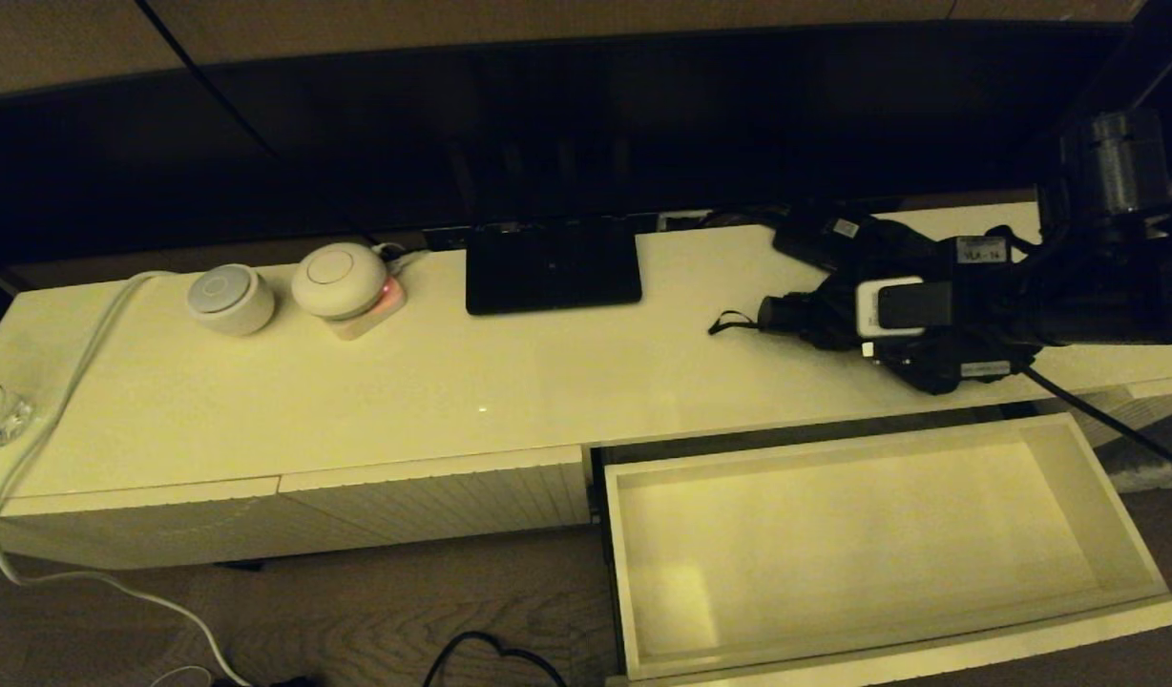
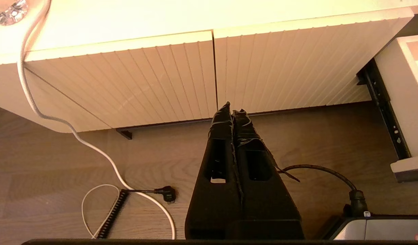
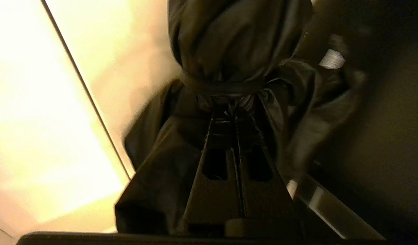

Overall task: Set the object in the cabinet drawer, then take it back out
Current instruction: Put the umbrella in the drawer

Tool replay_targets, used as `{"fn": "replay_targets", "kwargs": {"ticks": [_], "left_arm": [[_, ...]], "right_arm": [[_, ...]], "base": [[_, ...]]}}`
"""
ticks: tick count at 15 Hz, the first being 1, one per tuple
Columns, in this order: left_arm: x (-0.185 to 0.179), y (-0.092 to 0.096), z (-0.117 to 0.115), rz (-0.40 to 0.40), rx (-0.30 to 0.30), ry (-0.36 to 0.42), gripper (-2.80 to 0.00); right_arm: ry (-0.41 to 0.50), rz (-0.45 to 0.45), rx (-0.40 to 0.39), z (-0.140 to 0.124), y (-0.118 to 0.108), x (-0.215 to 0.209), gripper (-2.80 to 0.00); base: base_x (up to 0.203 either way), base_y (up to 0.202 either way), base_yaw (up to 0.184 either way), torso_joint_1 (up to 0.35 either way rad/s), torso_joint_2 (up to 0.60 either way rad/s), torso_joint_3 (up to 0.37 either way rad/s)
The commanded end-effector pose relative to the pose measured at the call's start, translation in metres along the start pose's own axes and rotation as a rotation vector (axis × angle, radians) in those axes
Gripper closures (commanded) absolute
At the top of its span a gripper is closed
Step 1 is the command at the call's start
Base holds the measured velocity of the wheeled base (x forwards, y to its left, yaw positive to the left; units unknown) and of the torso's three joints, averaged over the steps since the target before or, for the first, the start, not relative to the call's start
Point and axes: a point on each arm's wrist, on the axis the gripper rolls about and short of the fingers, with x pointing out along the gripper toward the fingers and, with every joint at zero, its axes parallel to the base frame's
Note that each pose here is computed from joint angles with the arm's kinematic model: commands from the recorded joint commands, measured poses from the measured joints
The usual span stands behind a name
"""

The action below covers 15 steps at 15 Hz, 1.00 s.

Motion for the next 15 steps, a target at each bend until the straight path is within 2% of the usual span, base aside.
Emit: {"fn": "replay_targets", "kwargs": {"ticks": [1, 3, 11, 15], "left_arm": [[0.000, 0.000, -0.001, 0.001, 0.000, 0.003, 0.00], [0.000, 0.000, -0.001, 0.001, 0.000, 0.003, 0.00], [0.000, 0.000, -0.001, 0.001, 0.000, 0.003, 0.00], [0.000, 0.000, -0.001, 0.001, 0.000, 0.003, 0.00]], "right_arm": [[-0.005, -0.068, -0.003, -0.003, -0.009, -0.031, 0.00], [-0.005, -0.077, -0.003, -0.006, -0.008, -0.049, 0.00], [0.006, -0.008, -0.013, -0.020, 0.015, -0.127, 0.00], [0.019, 0.093, -0.020, -0.027, 0.046, -0.147, 0.00]], "base": [[0.000, 0.000, 0.000, 0.000, 0.00, 0.000], [0.000, 0.000, 0.000, 0.000, 0.00, 0.000], [0.000, 0.000, 0.000, 0.000, 0.00, 0.000], [0.000, 0.000, 0.000, 0.000, 0.00, 0.000]]}}
